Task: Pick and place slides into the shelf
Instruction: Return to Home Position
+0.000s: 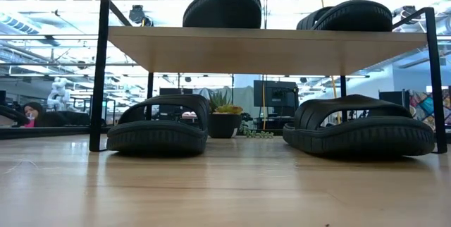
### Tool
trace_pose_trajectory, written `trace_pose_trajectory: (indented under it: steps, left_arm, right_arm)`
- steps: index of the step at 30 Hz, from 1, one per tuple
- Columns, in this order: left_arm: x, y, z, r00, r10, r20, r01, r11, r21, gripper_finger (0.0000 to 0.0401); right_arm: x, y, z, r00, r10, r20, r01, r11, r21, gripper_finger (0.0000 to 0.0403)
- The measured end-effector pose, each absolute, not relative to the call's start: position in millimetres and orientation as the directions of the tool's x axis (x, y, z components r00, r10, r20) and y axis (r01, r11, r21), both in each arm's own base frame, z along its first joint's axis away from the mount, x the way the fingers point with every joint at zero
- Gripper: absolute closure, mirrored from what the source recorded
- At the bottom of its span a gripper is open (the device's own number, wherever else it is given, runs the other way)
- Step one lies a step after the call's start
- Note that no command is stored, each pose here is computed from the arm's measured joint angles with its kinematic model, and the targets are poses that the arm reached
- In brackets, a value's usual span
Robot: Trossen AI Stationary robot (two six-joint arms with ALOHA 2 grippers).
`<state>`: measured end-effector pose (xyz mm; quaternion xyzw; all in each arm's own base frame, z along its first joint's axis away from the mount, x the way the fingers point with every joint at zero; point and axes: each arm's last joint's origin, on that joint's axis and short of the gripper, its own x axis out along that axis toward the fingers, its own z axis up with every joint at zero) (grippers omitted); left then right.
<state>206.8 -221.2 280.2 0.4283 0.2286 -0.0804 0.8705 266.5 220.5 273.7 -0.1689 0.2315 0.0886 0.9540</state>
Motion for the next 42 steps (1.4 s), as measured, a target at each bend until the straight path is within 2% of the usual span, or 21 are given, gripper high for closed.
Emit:
trace_pose_trajectory:
  steps: [2, 4, 6, 9, 15, 21, 26, 30, 35, 38, 42]
  left_arm:
    - [213.4, -209.0, 291.1, 0.895, 0.059, -0.442, 0.306, 0.64, 0.705, 0.0375]
    - [217.7, -195.8, 302.8, 0.906, 0.052, -0.421, 0.287, 0.655, 0.699, 0.0375]
    - [221.0, -181.1, 318.8, 0.924, 0.017, -0.382, 0.268, 0.682, 0.68, 0.0375]
    - [221.7, -158.8, 342.5, 0.948, -0.056, -0.313, 0.257, 0.716, 0.649, 0.0375]
    - [197.4, -107.0, 392.4, 0.994, -0.023, -0.105, 0.078, 0.833, 0.548, 0.0376]
    - [140.2, -66.0, 420.3, 0.997, 0.083, -0.008, -0.071, 0.897, 0.435, 0.0397]
    - [106.1, -45.7, 417.1, 0.988, 0.144, -0.059, -0.115, 0.932, 0.345, 0.04]
    - [103.8, -42.1, 406.7, 0.961, 0.239, -0.137, -0.178, 0.917, 0.357, 0.04]
    - [108.5, -45.2, 390.8, 0.933, 0.269, -0.24, -0.16, 0.905, 0.393, 0.04]
    - [112.3, -49.1, 378.4, 0.923, 0.292, -0.249, -0.171, 0.894, 0.414, 0.0401]
    - [113.2, -55.4, 357.0, 0.953, 0.24, -0.183, -0.158, 0.913, 0.376, 0.0401]
  right_arm:
    - [270.8, 205.6, 286.8, 0.883, 0.124, -0.452, -0.277, 0.916, -0.289, 0.0403]
    - [277.6, 191.2, 298.7, 0.879, 0.217, -0.425, -0.348, 0.901, -0.259, 0.0403]
    - [286.3, 175.9, 308.8, 0.876, 0.297, -0.38, -0.402, 0.885, -0.234, 0.0403]
    - [299.1, 148.1, 319.9, 0.883, 0.342, -0.32, -0.419, 0.883, -0.212, 0.0403]
    - [297.0, 89.2, 350.0, 0.938, 0.261, -0.229, -0.305, 0.935, -0.184, 0.0403]
    - [253.2, 48.6, 386.6, 0.961, 0.209, -0.179, -0.24, 0.955, -0.173, 0.0403]
    - [217.4, 41.9, 391.2, 0.97, 0.212, -0.12, -0.227, 0.965, -0.134, 0.0403]
    - [190.9, 36.8, 380.7, 0.978, 0.184, -0.096, -0.194, 0.975, -0.109, 0.0403]
    - [164.1, 29.8, 354.6, 0.99, 0.124, -0.069, -0.13, 0.988, -0.088, 0.0403]
    - [154.3, 26.9, 338.4, 0.995, 0.088, -0.048, -0.09, 0.995, -0.044, 0.0403]
    - [146.5, 28.3, 321.1, 0.99, 0.126, -0.06, -0.128, 0.991, -0.027, 0.0403]
